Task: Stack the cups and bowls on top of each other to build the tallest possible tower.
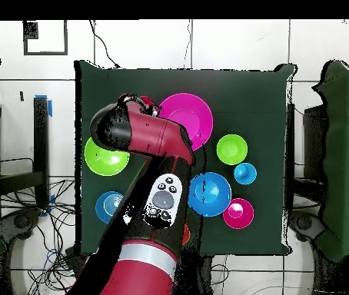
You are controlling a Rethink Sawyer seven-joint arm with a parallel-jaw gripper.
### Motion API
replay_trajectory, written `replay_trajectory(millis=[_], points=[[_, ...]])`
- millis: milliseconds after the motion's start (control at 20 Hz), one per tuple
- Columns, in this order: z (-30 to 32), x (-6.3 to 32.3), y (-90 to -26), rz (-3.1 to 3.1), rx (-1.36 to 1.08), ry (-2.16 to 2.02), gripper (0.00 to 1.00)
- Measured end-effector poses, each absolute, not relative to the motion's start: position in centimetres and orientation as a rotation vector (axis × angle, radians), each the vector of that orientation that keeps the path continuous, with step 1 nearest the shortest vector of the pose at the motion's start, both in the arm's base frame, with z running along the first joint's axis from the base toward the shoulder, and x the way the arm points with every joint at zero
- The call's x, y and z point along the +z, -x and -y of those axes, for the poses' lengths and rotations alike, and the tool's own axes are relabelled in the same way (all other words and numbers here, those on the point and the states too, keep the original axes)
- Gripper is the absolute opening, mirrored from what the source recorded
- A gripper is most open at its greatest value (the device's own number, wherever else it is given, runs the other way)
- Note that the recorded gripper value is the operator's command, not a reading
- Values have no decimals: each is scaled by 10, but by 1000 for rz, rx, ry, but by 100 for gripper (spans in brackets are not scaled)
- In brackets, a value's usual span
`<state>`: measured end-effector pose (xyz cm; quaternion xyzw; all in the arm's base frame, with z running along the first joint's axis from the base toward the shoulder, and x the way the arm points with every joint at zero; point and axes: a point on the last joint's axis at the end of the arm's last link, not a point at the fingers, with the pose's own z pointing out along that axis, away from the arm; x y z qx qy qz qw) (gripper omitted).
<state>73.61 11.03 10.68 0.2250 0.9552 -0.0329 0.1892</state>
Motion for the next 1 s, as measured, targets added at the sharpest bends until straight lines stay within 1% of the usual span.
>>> replay_trajectory(millis=[1000], points=[[-77,98,-731,-2700,-159,-598,100]])
